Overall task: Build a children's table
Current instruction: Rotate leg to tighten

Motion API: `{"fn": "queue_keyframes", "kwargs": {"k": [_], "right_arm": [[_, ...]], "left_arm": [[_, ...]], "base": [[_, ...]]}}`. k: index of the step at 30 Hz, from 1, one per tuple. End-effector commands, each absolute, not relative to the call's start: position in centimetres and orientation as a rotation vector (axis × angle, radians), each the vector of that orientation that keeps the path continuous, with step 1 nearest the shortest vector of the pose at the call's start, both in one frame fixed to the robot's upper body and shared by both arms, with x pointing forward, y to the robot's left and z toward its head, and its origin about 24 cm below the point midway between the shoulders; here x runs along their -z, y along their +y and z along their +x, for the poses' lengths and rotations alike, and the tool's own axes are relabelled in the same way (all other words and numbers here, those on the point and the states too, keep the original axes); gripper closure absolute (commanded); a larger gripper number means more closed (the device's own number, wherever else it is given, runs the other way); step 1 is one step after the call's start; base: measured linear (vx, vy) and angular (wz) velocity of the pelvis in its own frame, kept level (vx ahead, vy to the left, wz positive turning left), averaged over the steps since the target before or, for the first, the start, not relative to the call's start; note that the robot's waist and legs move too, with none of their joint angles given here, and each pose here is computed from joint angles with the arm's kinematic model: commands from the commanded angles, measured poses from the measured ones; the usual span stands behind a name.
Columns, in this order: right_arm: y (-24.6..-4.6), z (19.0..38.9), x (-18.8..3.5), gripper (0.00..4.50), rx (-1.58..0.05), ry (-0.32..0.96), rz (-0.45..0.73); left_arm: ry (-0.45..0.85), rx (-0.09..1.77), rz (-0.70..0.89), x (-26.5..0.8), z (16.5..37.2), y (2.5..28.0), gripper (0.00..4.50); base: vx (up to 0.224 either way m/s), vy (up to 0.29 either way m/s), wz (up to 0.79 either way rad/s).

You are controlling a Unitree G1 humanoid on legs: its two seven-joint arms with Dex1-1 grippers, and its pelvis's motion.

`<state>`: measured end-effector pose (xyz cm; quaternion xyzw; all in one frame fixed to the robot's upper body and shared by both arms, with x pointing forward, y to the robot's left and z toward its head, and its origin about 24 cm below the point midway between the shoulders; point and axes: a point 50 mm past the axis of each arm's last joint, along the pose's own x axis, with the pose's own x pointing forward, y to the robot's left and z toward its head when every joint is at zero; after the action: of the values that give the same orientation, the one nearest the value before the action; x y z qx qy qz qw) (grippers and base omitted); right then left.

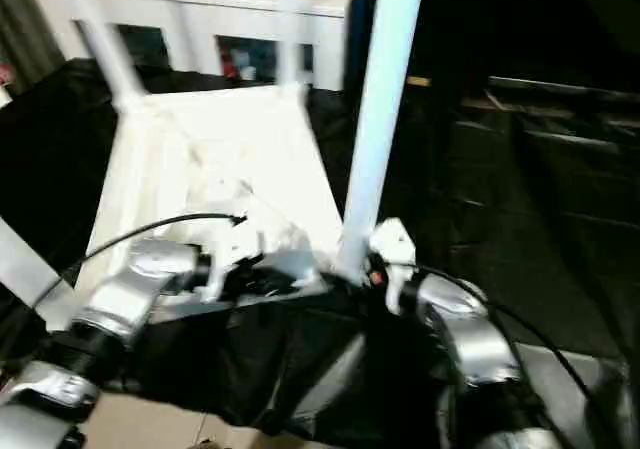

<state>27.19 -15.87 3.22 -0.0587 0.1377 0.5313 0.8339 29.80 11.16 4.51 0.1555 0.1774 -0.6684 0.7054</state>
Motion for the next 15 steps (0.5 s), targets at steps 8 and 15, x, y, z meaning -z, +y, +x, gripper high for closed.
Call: {"fn": "queue_keyframes", "kwargs": {"k": [8,15], "right_arm": [[-15.8,25.8,-3.6,1.06,-1.349,0.313,-0.117],[-15.7,25.4,-3.9,1.70,-1.389,0.321,-0.084]], "left_arm": [[0.354,1.652,0.363,-6.1,29.7,11.2,4.50],[0.371,1.680,0.370,-6.1,29.6,11.6,4.50]], "base": [[0.000,0.000,0.00],[0.000,0.000,0.00]]}}
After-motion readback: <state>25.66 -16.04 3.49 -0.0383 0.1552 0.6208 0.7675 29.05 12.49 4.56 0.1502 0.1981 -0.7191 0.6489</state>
